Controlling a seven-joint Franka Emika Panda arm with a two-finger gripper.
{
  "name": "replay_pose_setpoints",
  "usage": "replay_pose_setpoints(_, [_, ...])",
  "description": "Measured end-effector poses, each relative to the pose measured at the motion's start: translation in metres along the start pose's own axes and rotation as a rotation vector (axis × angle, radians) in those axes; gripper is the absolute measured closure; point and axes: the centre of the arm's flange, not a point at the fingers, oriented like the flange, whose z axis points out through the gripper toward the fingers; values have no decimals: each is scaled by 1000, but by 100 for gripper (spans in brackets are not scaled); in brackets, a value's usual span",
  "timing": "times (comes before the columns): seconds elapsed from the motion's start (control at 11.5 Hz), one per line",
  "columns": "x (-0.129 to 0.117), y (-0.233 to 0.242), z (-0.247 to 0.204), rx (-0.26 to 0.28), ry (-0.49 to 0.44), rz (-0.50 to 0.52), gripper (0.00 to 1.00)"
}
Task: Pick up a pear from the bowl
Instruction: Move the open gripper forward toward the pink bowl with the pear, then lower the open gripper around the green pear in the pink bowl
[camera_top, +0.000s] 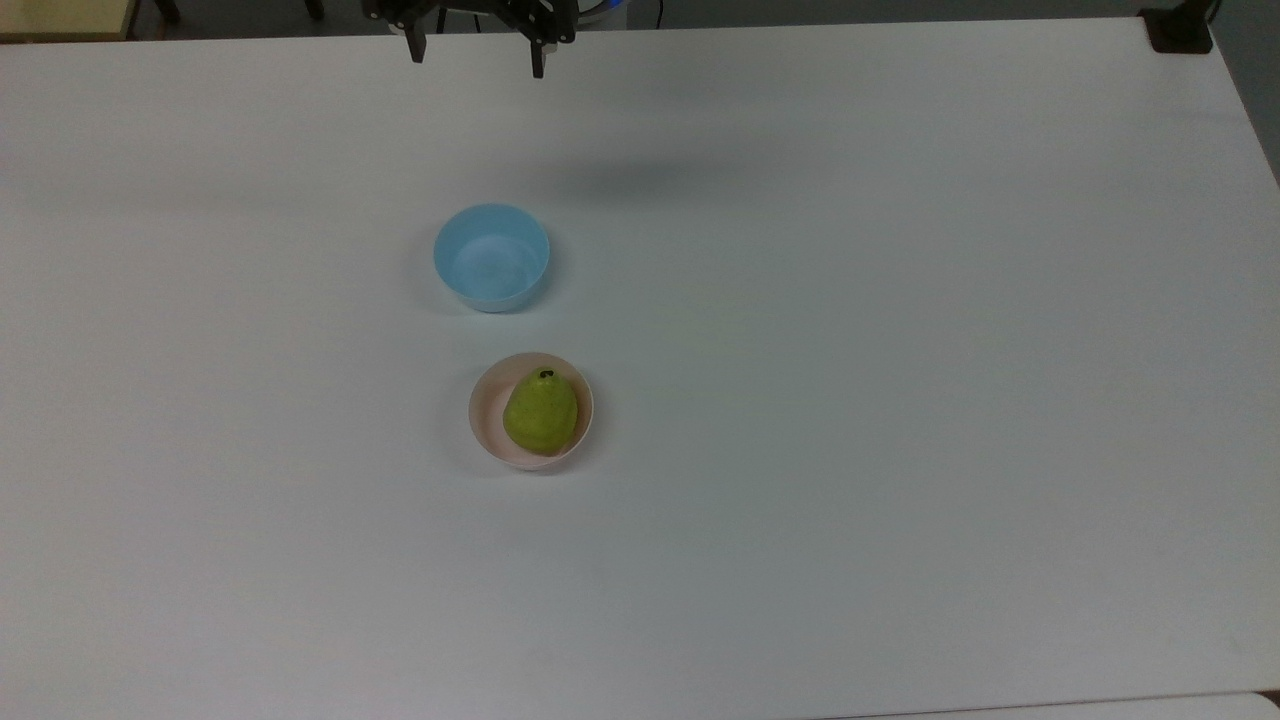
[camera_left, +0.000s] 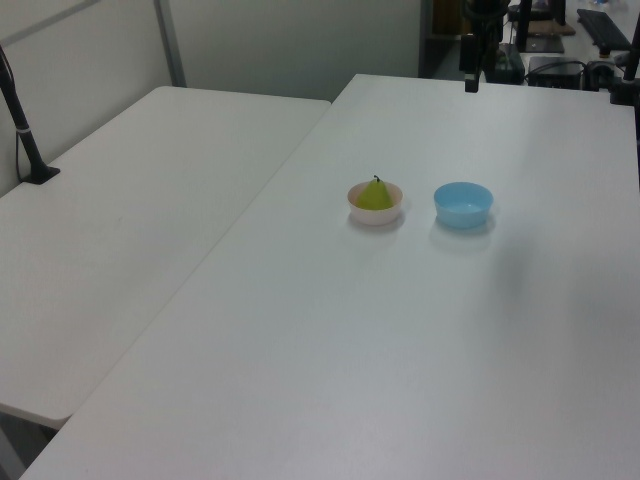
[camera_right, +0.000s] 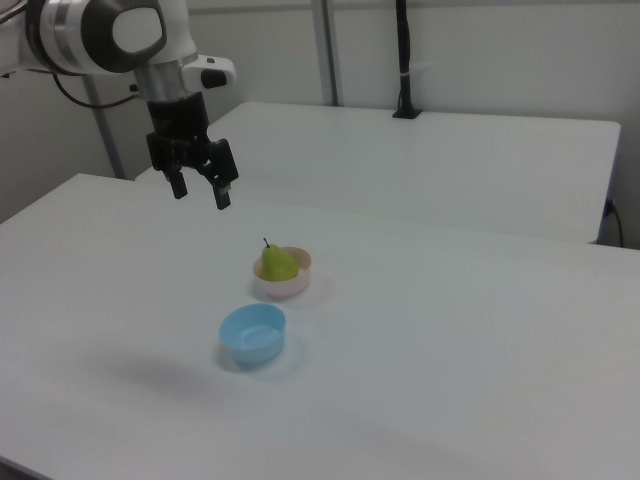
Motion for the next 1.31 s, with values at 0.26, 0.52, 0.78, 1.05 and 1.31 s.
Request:
replay_pose_setpoints(0.26, [0,4,0,0,0,6,0])
replay_pose_setpoints(0.52, [1,6,-1,1,10,9,0])
replay_pose_setpoints(0.78, [8,5,0,3,43,3,0])
replay_pose_setpoints(1.05, [31,1,15,2,116,-37,0])
replay_pose_setpoints(1.31, [65,-5,53,-6,152,-61,0])
